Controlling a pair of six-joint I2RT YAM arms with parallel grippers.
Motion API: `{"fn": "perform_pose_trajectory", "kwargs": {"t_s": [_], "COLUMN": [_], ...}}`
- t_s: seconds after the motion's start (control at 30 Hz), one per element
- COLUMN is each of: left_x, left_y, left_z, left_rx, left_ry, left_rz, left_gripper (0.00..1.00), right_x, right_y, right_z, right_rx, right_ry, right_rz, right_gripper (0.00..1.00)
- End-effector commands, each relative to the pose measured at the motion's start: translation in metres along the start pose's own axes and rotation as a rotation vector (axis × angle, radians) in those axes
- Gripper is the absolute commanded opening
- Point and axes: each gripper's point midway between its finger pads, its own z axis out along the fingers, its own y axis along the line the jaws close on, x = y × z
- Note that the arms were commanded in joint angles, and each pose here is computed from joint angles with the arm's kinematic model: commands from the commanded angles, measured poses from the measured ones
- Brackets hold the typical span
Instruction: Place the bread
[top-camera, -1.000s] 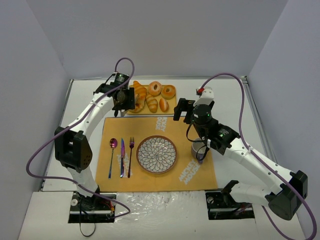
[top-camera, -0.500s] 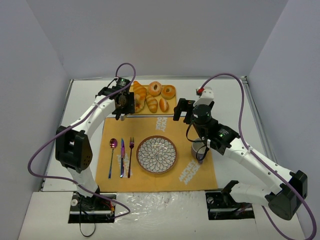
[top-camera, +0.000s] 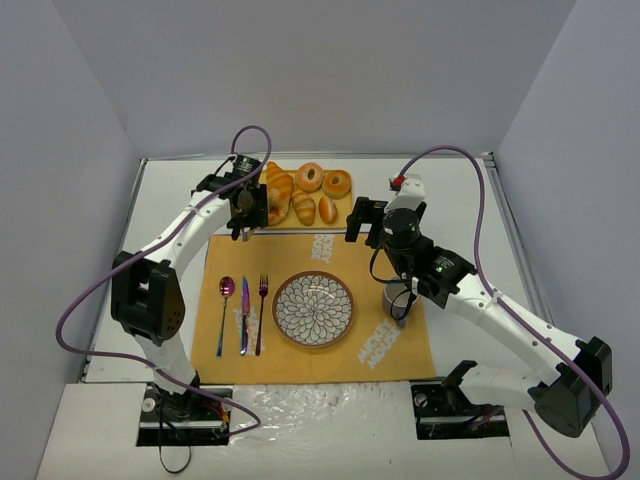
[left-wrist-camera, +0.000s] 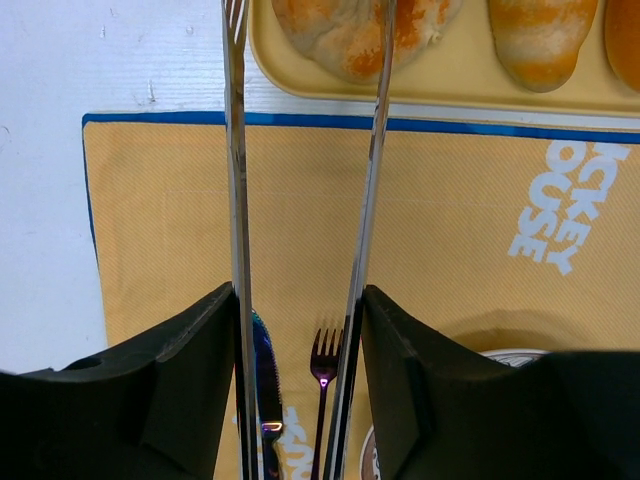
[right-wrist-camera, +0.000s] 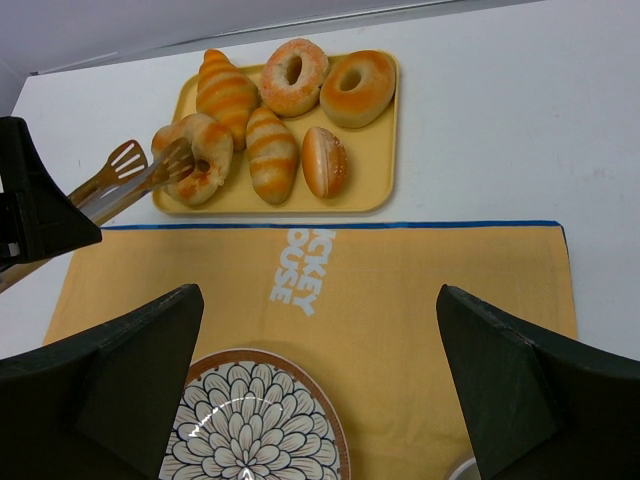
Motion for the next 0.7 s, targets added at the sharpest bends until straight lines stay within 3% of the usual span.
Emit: {"fn": "perform_pose_trajectory", "kwargs": {"t_s": [0.0, 0.3, 0.43, 0.67], "left_x": [-0.024, -0.022, -0.025, -0.034], "left_y": [-0.011, -0.011, -0.009, -0.008], "left_z": [-0.009, -0.008, -0.013, -0.034], "left_rx": [0.044, 0.042, 0.036, 0.04], "left_ry": [-0.078, -0.073, -0.078, -0.12], "left_rz": [-0.026, -0.026, -0.027, -0.025], "left_gripper": [0.41, 0.2, 0.03, 0.0], "right_x": [-0.023, -0.023, -0.024, -0.023], "right_y": [0.005, 0.005, 0.005, 0.004], "right_z": [-0.001, 0.0, -0.001, 0.0], "right_rx": [-0.01, -0.01, -0.01, -0.007], "right_ry": [-0.076, -0.074, -0.078, -0.078], "right_rz": [0.046, 0.043, 0.044, 0.045], "right_gripper": [1.0, 1.0, 1.0, 1.0]}}
